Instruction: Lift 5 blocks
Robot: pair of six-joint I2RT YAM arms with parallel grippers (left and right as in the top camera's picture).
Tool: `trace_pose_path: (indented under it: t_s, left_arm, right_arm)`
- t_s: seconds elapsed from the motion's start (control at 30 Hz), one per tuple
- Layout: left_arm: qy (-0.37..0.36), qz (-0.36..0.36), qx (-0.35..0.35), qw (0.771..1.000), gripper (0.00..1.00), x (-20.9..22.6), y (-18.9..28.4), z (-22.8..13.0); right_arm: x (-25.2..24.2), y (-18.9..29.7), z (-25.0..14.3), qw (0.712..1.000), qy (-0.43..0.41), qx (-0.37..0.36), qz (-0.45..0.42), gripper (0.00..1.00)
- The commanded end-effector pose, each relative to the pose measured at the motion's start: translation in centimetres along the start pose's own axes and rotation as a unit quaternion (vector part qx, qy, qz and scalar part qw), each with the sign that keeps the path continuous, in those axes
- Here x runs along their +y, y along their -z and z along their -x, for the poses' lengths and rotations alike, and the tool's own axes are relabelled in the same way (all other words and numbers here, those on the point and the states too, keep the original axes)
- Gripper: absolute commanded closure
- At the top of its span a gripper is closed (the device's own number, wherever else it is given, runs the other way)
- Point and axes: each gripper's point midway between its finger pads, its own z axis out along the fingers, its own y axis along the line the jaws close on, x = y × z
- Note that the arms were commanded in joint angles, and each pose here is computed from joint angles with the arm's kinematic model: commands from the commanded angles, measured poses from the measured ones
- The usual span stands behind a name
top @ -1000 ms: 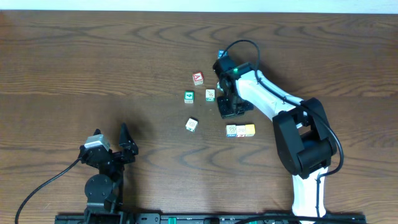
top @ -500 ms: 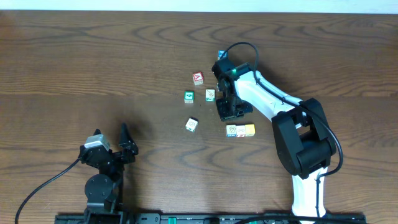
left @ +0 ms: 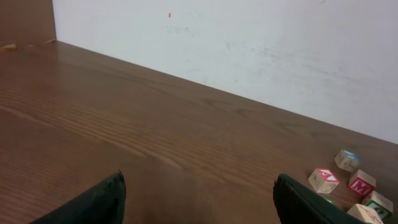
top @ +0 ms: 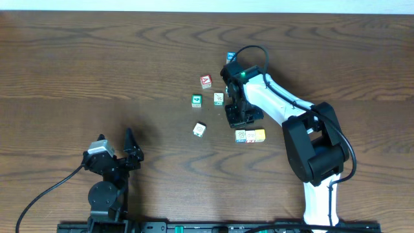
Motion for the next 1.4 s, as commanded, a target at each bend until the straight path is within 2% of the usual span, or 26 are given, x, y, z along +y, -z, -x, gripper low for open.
trace_pose_path:
  t_s: [0.0, 1.37]
  left_arm:
    - [-0.004, 0.013, 0.024, 1.000, 0.23, 0.70, -0.09, -1.64]
    - [-0.004, 0.013, 0.024, 1.000, 0.24, 0.70, -0.09, -1.64]
  right_arm:
    - [0.47, -1.00, -0.90, 1.000, -0.007, 0.020, -0.003, 0.99]
    - [0.38, -0.96, -1.78, 0.999, -0.028, 0.037, -0.009, 0.99]
